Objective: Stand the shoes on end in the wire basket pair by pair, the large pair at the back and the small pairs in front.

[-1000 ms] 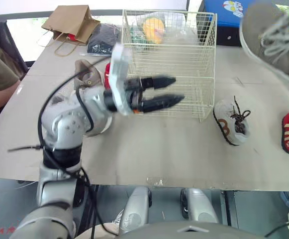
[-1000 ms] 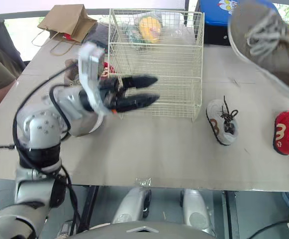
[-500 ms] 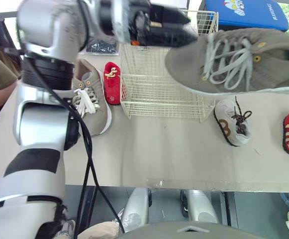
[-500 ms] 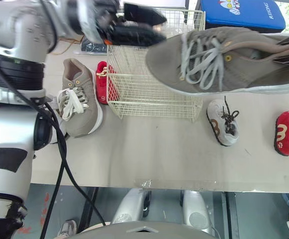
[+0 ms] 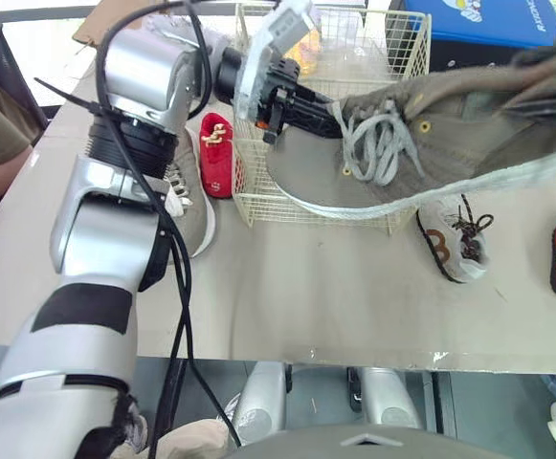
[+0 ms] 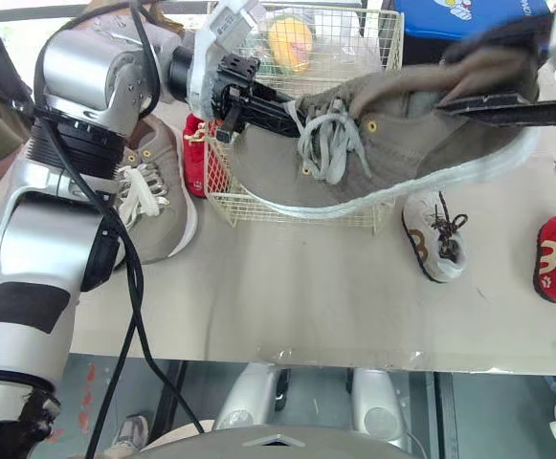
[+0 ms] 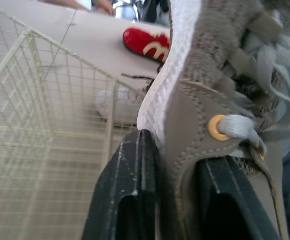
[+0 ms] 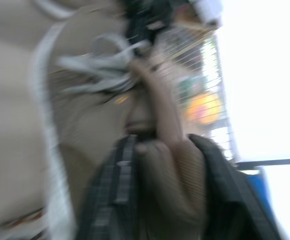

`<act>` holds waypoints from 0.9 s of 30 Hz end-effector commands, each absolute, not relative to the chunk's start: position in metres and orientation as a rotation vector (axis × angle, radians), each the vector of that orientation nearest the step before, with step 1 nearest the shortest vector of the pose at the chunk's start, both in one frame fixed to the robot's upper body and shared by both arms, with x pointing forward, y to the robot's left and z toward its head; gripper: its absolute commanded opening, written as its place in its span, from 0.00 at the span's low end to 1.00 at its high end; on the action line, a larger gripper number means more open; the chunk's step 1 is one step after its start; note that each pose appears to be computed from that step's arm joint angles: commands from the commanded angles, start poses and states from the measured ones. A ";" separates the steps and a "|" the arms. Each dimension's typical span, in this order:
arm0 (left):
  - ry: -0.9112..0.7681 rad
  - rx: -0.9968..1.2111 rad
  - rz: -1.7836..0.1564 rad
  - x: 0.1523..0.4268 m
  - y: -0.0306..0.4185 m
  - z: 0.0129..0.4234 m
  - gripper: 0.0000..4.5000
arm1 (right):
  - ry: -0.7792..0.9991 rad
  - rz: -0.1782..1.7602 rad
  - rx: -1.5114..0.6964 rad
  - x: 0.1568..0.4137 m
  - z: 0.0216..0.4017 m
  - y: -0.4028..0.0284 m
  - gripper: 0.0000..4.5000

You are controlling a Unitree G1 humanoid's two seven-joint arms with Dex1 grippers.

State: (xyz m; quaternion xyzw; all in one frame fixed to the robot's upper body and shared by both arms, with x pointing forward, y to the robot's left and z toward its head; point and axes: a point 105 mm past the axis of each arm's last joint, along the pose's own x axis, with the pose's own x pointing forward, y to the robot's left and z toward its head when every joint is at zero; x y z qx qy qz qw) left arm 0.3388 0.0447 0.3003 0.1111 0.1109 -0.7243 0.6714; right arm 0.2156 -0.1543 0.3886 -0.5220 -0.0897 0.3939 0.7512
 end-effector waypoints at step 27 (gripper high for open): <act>-0.484 0.100 -1.265 0.327 0.029 0.333 0.02 | -0.209 0.735 0.309 0.276 0.347 -0.115 0.47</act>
